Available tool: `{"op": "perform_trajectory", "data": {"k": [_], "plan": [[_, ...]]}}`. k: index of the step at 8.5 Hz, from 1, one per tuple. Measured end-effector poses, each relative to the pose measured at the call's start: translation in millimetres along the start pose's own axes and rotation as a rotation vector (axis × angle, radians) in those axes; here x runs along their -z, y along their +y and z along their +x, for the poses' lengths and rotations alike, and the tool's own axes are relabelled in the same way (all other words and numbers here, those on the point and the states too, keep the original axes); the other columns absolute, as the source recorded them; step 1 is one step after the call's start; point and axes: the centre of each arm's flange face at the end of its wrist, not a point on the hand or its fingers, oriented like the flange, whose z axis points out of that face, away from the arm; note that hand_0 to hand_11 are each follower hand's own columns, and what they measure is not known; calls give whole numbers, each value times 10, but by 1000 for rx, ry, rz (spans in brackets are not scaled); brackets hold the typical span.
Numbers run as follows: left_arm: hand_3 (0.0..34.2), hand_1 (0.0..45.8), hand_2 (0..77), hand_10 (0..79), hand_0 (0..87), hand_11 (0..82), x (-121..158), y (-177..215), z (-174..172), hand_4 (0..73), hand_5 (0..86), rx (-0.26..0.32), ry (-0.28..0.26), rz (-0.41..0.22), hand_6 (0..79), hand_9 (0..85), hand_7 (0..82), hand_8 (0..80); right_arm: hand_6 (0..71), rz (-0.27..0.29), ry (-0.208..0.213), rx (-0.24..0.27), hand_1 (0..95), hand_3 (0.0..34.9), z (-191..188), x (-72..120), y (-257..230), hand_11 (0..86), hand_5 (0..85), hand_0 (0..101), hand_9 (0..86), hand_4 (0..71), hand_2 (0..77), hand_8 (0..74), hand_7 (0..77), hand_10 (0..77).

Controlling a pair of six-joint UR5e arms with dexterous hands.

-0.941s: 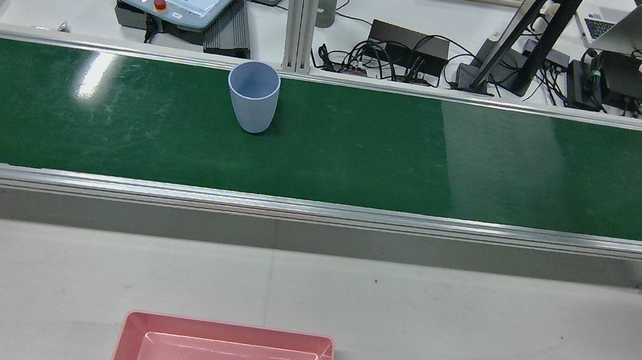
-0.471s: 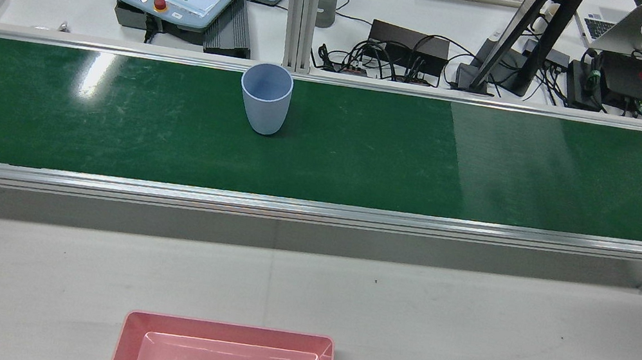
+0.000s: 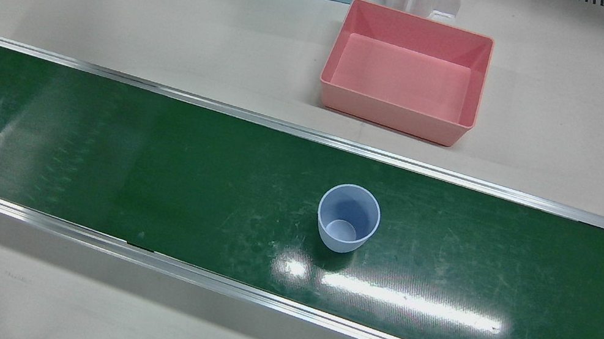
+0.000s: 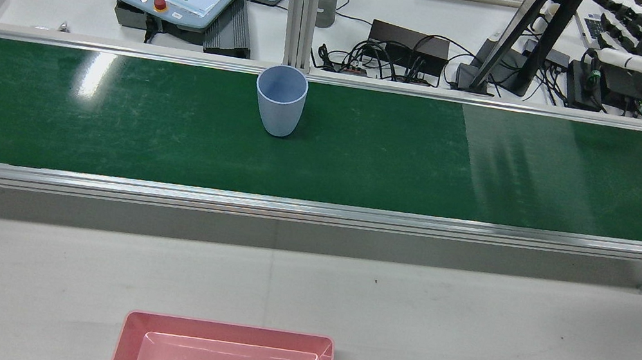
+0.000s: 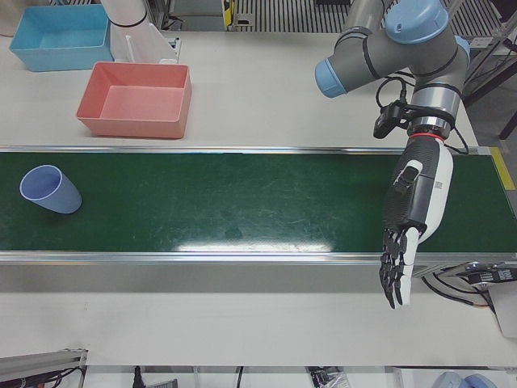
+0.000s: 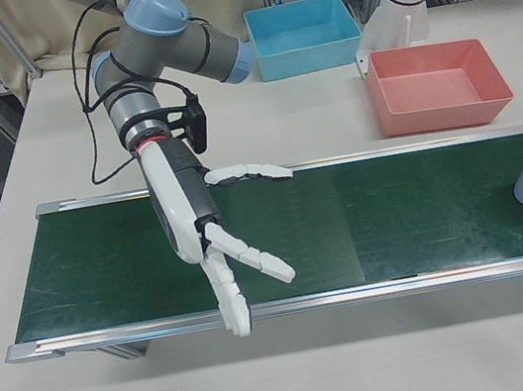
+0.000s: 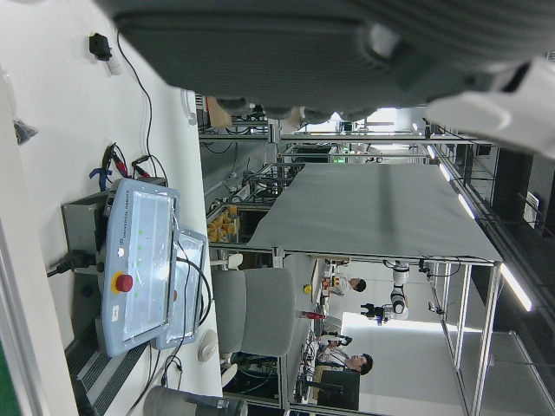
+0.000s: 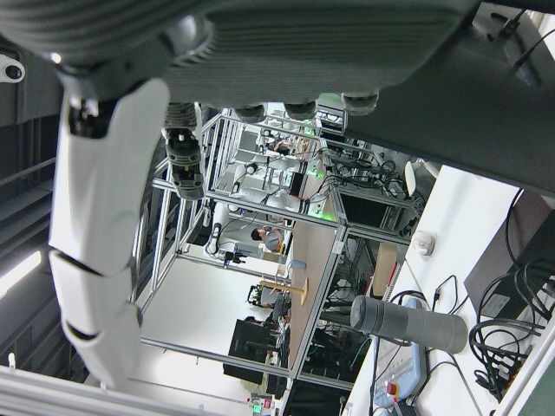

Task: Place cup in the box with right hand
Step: 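Move the right hand along the belt toward the light blue cup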

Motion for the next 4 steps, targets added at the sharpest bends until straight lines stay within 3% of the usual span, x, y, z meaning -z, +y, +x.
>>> {"op": "perform_trajectory", "data": {"k": [3,4], "plan": [[0,5,5,0,0,0,1,4,0,0,0,0,0,0,0,0,0,0,5,-69,45,44,262,104,365,-139,143,11,65,523,11,0,180,5,16,5],[0,5,5,0,0,0,1,4,0,0,0,0,0,0,0,0,0,0,5,-80,57,65,185,104,463,-165,182,11,60,554,11,0,82,5,16,5]]}}
